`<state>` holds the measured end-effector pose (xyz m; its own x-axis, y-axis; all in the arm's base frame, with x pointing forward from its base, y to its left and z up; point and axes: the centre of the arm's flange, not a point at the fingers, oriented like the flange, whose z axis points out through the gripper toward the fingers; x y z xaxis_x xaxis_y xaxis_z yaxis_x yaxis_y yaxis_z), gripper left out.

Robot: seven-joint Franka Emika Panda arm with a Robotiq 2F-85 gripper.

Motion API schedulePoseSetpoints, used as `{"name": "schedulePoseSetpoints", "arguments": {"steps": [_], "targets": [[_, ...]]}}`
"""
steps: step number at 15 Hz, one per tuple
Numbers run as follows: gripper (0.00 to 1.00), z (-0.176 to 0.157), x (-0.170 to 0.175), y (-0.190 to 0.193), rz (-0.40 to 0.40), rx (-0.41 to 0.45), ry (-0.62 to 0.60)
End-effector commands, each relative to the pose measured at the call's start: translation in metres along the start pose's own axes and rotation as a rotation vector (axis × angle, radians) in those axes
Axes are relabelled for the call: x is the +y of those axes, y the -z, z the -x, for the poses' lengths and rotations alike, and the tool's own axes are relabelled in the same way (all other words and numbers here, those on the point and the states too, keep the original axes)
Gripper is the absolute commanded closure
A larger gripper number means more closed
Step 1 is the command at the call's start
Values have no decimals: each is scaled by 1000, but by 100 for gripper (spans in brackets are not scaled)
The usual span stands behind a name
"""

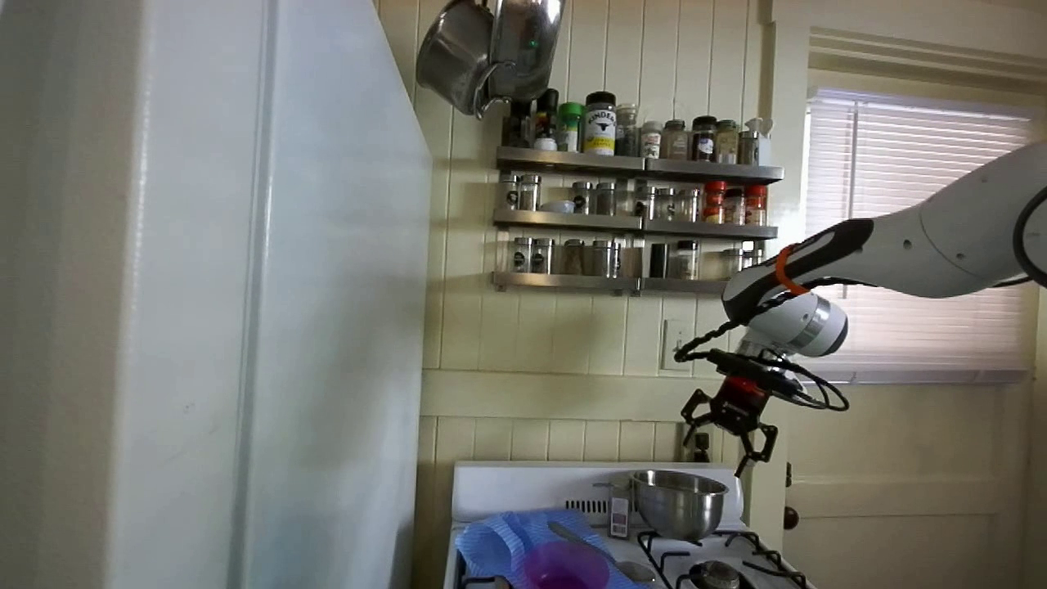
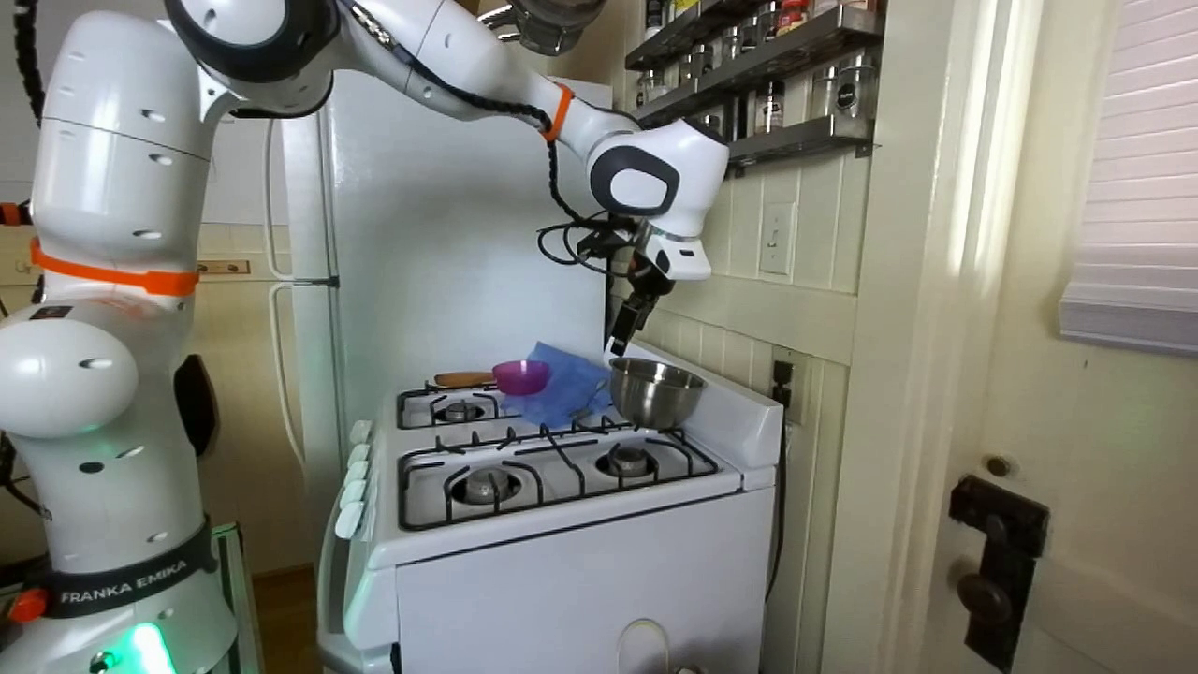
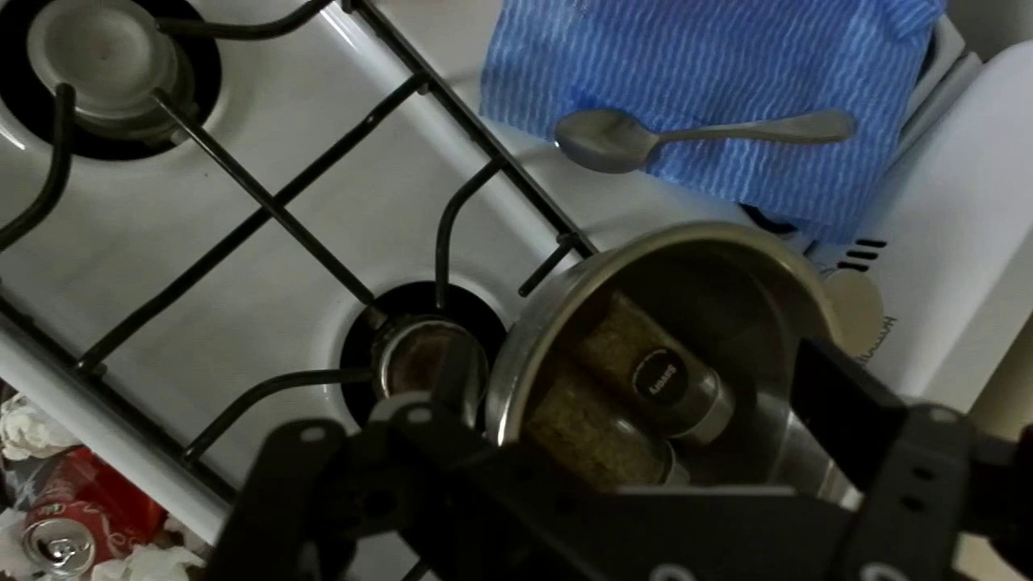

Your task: Put the bowl on the stove right-front plate

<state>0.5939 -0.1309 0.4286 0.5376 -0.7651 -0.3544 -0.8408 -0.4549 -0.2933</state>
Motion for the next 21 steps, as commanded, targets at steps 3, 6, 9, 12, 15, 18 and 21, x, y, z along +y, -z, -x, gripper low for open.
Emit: {"name": "schedulePoseSetpoints", "arguments": {"steps": [3,6,9,12,15,18,21], "targets": [[0,8,14,-5,8,1,-3],[0,0,8,-6,7,-8,-9],[0,1,8,-5,6,-8,-9],[0,3,10,-11,18,6,-38],[0,2,17,-18,39,10,-61],[0,-6,16,-32,70,10,-117],[0,-24,13,-45,97,49,-177]]}}
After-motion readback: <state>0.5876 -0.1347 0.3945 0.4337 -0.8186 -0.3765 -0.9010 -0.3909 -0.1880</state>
